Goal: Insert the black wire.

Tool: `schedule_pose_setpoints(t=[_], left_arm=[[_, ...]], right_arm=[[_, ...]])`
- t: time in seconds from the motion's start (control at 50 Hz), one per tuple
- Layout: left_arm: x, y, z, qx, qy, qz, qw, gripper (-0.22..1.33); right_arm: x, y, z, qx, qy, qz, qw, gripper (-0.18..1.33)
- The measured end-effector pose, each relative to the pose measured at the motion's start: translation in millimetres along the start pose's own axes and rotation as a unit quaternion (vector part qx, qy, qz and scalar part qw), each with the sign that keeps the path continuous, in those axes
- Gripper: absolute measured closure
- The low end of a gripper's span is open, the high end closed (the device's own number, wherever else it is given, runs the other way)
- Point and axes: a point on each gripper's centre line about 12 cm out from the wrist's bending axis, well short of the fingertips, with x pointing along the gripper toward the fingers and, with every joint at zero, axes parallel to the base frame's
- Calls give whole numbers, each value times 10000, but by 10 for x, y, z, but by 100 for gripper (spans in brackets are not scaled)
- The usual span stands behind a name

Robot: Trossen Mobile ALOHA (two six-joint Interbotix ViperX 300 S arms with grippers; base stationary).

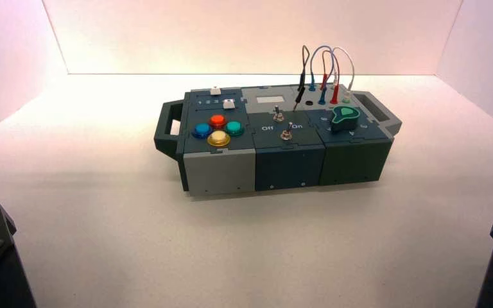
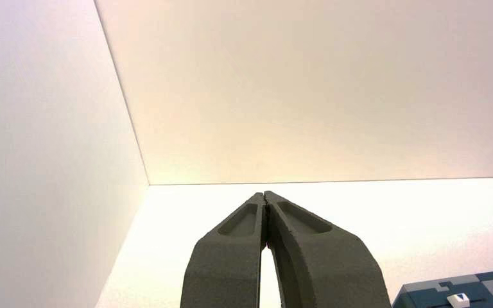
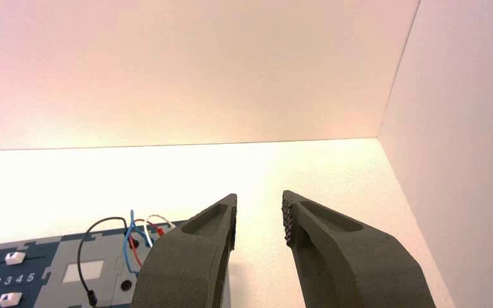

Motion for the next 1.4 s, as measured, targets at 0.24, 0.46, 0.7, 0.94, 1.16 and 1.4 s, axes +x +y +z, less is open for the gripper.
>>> schedule_pose_setpoints(t=[0.24, 0.46, 0.7, 0.94, 1.16, 1.4], left_arm=[[-3, -4, 1, 9, -1, -11, 10000, 127], [-13, -2, 14, 8, -39, -6, 10000, 127], [-18, -9, 18, 18, -48, -25, 10000, 127], [-51, -169, 3, 337, 16, -453, 9984, 127], [-66, -339, -2, 533, 132, -907, 9944, 127], [-95, -468, -13, 609, 440, -1335, 9882, 127]], right_arm=[[0, 0, 0, 0, 0, 0, 10000, 34], [0, 0, -2, 0, 8, 0, 10000, 34], [0, 0, -2, 0, 8, 0, 10000, 34], [13, 80, -54, -49, 211, 194, 9996, 34], [66, 226, -85, -20, 787, 526, 9955, 28], [92, 272, -44, 129, 1373, 618, 9885, 20]])
